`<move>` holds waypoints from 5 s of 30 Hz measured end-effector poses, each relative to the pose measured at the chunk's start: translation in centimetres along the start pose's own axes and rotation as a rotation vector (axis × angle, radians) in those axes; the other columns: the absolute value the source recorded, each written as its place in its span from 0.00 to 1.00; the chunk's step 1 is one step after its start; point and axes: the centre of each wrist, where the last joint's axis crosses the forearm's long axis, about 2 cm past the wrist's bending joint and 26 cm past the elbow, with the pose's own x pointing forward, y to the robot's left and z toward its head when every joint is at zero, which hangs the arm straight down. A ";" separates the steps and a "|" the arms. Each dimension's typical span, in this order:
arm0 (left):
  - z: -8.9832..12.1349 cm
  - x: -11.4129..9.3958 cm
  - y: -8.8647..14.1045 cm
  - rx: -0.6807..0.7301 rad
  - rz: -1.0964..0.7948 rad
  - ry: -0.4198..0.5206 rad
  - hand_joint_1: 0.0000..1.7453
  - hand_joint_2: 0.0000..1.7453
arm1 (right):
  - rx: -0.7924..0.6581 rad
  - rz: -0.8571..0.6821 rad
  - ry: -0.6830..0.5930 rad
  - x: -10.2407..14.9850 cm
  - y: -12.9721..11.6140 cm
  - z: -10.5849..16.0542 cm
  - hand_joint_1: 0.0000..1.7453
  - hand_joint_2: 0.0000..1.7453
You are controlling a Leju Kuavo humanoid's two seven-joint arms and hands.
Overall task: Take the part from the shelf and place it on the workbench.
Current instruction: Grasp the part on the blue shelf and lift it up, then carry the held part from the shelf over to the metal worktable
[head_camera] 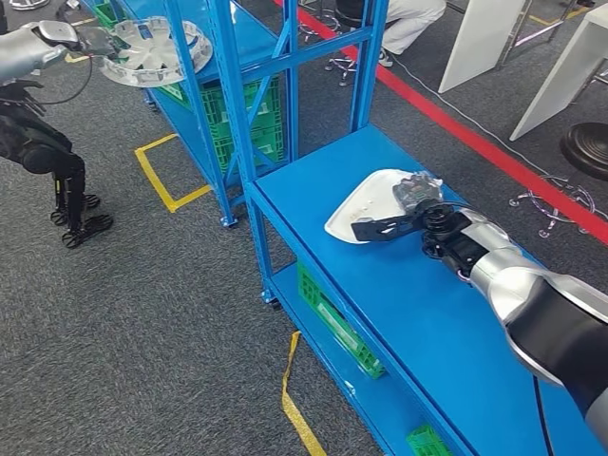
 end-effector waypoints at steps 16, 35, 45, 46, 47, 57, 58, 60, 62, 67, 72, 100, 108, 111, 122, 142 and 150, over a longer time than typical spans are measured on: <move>0.0 -0.3 0.1 0.004 0.006 -0.015 0.00 0.00 | -0.102 -0.402 -0.053 1.7 -2.0 0.7 1.00 1.00; 0.2 -1.2 0.5 0.017 0.018 -0.042 0.00 1.00 | -0.369 -0.914 -0.172 5.4 -6.4 5.5 1.00 1.00; 0.2 -1.7 0.7 0.022 0.040 -0.066 0.00 1.00 | -0.516 -1.096 -0.283 6.8 -7.1 9.6 1.00 1.00; 0.2 -1.8 0.8 0.020 0.043 -0.069 0.00 1.00 | -0.527 -1.126 -0.303 7.0 -7.3 10.1 1.00 1.00; 0.2 -1.8 0.8 0.019 0.045 -0.070 0.00 1.00 | -0.538 -1.156 -0.321 7.2 -7.5 10.7 1.00 1.00; 0.3 -2.0 0.9 0.018 0.054 -0.075 0.00 1.00 | -0.653 -1.312 -0.439 7.2 -9.3 14.6 1.00 1.00; 0.3 -2.0 0.9 0.018 0.054 -0.075 0.00 1.00 | -0.661 -1.317 -0.444 7.2 -9.5 14.9 1.00 1.00; 0.3 -2.0 0.9 0.018 0.055 -0.076 0.00 1.00 | -0.672 -1.325 -0.452 7.1 -9.7 15.2 1.00 1.00; 0.3 -2.0 0.9 0.018 0.055 -0.076 0.00 1.00 | -0.682 -1.330 -0.459 7.0 -9.9 15.5 1.00 1.00; 0.3 -2.0 0.9 0.018 0.055 -0.076 0.00 1.00 | -0.702 -1.348 -0.476 6.8 -10.1 15.9 1.00 1.00; 0.3 -1.9 0.8 0.013 0.057 -0.078 0.00 1.00 | -0.715 -1.383 -0.526 6.9 -10.5 16.9 1.00 1.00; 0.4 -2.1 0.7 0.065 0.061 -0.103 0.00 1.00 | -0.681 -1.578 -0.838 7.9 -12.6 19.3 1.00 1.00; 0.5 -2.1 0.5 0.055 0.049 -0.096 0.00 1.00 | -0.602 -1.775 -1.018 8.5 -12.5 19.9 1.00 1.00; 0.5 -2.1 0.4 0.050 0.044 -0.094 0.00 1.00 | -0.571 -1.837 -1.060 8.8 -12.5 20.0 1.00 1.00; 0.6 -1.5 -0.5 0.029 0.036 -0.098 0.00 1.00 | -0.524 -1.955 -1.211 9.6 -12.9 20.1 1.00 1.00; 0.7 -0.6 -1.4 0.020 0.041 -0.103 0.00 1.00 | -0.475 -1.984 -1.296 10.7 -11.8 19.2 1.00 1.00; 0.7 -0.6 -1.4 0.019 0.043 -0.099 0.00 1.00 | -0.457 -1.988 -1.278 11.0 -11.4 18.8 1.00 1.00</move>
